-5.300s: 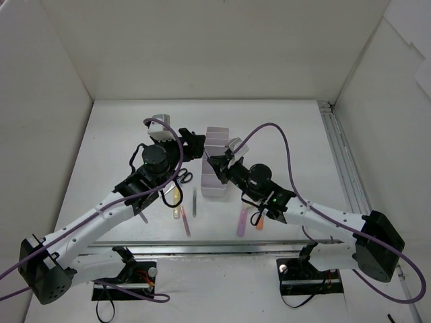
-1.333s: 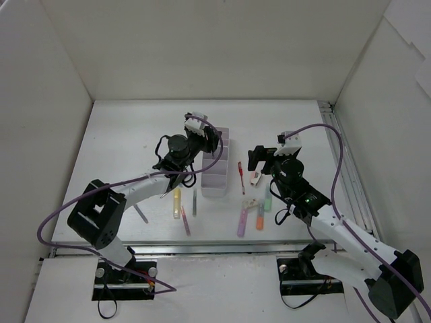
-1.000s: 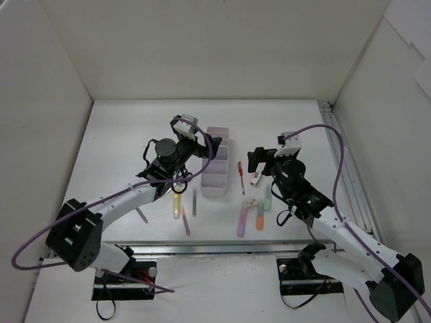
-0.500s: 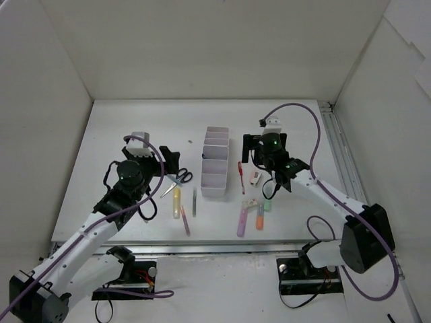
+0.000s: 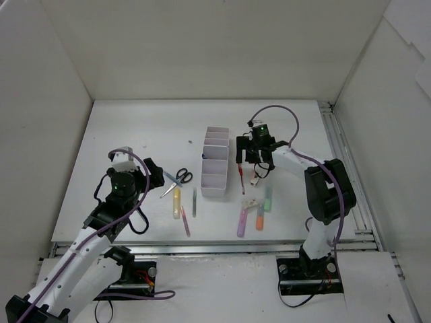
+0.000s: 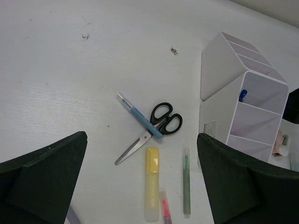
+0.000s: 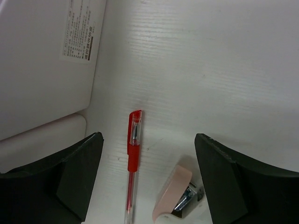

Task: Sort the stationery into containers
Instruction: Pick up the pen from the center of the board.

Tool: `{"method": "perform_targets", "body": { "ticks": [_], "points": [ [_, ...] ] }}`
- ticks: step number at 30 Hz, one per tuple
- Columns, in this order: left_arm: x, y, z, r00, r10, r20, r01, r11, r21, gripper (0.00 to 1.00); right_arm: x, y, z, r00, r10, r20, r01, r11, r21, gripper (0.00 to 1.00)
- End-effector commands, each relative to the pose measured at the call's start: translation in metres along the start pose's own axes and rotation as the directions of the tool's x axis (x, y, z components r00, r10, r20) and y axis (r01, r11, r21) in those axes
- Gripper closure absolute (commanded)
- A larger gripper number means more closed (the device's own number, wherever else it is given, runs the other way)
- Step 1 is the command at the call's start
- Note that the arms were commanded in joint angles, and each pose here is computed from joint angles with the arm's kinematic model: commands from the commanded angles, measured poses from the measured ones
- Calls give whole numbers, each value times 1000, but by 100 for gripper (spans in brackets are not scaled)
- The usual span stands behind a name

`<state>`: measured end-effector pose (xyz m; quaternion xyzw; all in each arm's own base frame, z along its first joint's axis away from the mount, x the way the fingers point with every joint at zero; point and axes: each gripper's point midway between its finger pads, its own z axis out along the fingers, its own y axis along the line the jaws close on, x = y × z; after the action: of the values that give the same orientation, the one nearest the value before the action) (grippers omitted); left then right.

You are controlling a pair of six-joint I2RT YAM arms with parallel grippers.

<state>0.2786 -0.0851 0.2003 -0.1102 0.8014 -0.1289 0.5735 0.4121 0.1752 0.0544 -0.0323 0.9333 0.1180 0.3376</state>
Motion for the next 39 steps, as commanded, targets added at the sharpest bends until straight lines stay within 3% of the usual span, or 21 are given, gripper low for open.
{"method": "perform_targets", "body": {
  "ticks": [1,9,16,26,27,33,37,39],
  "points": [
    [-3,4,2,999,-32,5,32,999,-31,1,-15,18,3,1000,-21,21,22,998,-67,24],
    [4,4,5,999,-30,-30,29,999,-32,1,10,21,27,998,-36,-41,36,999,-16,44],
    [3,9,0,999,-37,-15,37,999,-34,1,16,1,16,998,-58,15,54,981,189,60],
    [6,14,-7,998,-62,0,62,997,-39,1,12,1,14,997,-60,38,50,969,242,93],
    [5,15,-9,998,-61,4,61,997,-40,1,8,3,11,997,-60,55,45,968,245,99],
    [1,13,-13,998,-65,17,65,998,-22,0,-60,25,-29,954,-52,295,2,986,167,100],
    [-1,8,-13,998,-65,11,65,998,-2,1,-116,40,-89,847,-43,529,0,997,80,100],
    [-2,4,-13,998,-65,7,65,998,10,1,-144,52,-126,751,-30,660,26,1000,16,100]
  ]
}}
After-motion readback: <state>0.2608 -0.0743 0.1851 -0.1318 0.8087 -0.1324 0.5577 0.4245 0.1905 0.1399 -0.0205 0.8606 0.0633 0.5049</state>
